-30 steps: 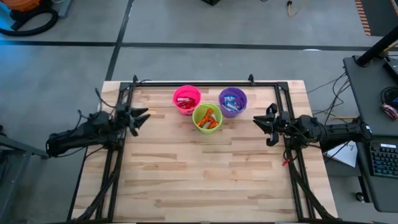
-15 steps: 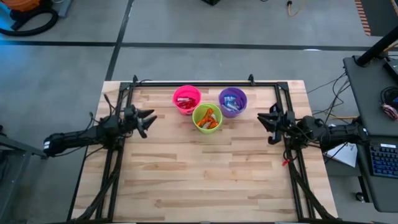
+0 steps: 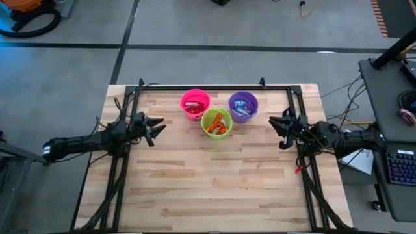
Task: Sort candy
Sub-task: Return to Home Position
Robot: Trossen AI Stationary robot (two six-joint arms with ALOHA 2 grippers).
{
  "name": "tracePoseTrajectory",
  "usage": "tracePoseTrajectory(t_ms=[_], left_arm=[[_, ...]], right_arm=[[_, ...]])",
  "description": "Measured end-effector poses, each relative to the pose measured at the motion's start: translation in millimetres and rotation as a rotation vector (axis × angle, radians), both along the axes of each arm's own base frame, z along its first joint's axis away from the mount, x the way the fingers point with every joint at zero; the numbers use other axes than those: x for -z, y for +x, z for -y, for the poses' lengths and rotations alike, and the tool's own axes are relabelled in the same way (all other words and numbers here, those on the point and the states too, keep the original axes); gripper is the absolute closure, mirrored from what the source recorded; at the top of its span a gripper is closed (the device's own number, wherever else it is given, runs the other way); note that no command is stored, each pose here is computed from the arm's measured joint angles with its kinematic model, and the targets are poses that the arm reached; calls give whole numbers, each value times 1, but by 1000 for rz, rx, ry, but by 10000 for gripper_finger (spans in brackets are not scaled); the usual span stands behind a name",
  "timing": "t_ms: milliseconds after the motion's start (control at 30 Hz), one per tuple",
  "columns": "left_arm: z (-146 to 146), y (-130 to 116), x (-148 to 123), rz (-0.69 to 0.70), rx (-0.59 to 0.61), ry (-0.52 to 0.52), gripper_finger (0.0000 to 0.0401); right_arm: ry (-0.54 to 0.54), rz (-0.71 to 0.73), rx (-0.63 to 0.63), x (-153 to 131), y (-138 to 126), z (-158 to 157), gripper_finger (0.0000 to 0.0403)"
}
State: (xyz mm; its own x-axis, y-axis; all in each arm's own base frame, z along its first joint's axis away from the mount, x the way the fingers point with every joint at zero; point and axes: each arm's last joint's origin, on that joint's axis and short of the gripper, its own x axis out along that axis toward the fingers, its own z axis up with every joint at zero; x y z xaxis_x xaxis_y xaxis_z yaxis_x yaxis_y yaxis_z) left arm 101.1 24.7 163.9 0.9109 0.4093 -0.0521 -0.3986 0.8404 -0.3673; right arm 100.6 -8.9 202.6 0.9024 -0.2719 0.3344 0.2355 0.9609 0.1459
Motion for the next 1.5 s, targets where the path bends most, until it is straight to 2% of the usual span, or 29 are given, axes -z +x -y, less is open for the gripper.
tracePoseTrajectory(t_ms=[400, 633, 1000, 1233, 1500], left_arm=[[0, 2, 3, -35, 0, -6, 209], [-1, 3, 4, -50, 0, -9, 209], [-1, 4, 5, -64, 0, -11, 209], [-1, 5, 5, -68, 1, -12, 209], [-1, 5, 5, -68, 0, -12, 209]], right_arm=[[1, -11, 0, 1, 0, 0, 344], [63, -9, -17, 3, -1, 0, 344], [145, -249, -27, 30, -5, 0, 344], [-73, -314, -53, 31, -4, -2, 344], [-63, -326, -76, 32, -3, -3, 344]])
